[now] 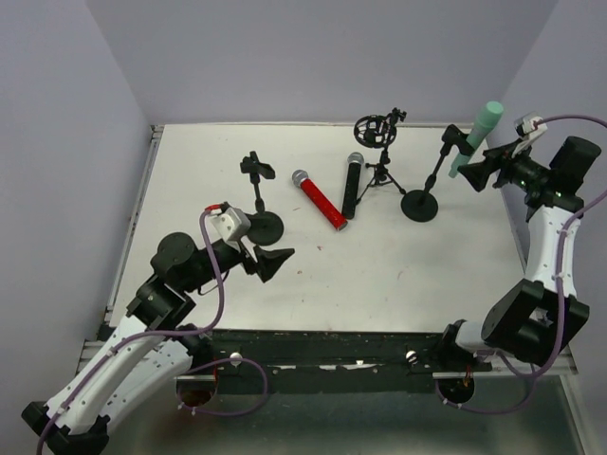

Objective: Attach the microphones to the stand

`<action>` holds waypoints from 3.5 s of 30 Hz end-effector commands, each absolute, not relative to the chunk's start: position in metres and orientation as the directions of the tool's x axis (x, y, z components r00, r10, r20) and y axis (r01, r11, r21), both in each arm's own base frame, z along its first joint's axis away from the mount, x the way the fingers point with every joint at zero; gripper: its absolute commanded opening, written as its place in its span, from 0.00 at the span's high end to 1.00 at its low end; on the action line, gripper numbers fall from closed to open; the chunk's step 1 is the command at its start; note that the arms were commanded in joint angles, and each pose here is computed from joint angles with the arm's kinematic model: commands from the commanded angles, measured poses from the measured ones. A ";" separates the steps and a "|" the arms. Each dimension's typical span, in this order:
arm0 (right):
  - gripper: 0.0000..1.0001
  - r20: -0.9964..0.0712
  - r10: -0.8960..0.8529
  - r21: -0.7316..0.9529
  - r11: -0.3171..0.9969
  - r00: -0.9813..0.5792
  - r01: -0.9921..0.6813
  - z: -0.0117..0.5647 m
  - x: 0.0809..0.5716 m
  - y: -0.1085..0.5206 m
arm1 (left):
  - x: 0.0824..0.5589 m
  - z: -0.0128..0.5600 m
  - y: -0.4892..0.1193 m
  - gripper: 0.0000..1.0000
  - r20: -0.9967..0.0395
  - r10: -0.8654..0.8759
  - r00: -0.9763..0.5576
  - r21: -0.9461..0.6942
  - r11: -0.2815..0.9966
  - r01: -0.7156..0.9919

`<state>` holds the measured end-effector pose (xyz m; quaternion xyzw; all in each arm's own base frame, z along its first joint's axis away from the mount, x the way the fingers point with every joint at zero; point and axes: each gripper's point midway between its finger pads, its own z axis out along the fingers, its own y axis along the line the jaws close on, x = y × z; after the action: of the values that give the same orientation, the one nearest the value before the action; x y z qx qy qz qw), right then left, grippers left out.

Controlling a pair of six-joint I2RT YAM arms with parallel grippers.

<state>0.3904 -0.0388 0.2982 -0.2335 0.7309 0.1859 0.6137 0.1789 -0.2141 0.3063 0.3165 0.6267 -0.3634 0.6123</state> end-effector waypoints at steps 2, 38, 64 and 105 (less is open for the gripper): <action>0.08 -0.960 -0.136 0.019 0.839 -0.245 -0.543 0.261 0.357 -0.036 | 0.200 0.294 -0.191 0.02 -0.980 -0.139 -0.139 -0.197 0.690 0.697; 0.09 -0.913 0.060 0.368 0.548 -0.403 -0.751 0.215 0.235 0.065 | 0.384 0.237 -0.160 0.41 -0.991 -0.135 0.011 -0.117 0.899 0.422; 0.09 -0.913 0.064 0.374 0.532 -0.404 -0.760 0.217 0.232 0.068 | 0.294 0.249 -0.206 1.00 -0.984 -0.177 -0.021 -0.161 0.831 0.533; 0.09 -0.892 0.073 0.418 0.509 -0.446 -0.752 0.207 0.239 0.069 | 0.239 0.230 -0.298 0.25 -0.965 -0.234 -0.119 -0.262 0.810 0.524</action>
<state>0.2395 0.0662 0.2029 -0.2276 0.7397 0.4286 0.4661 0.2459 -0.3009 0.2265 0.1067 0.6928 -0.2721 0.6592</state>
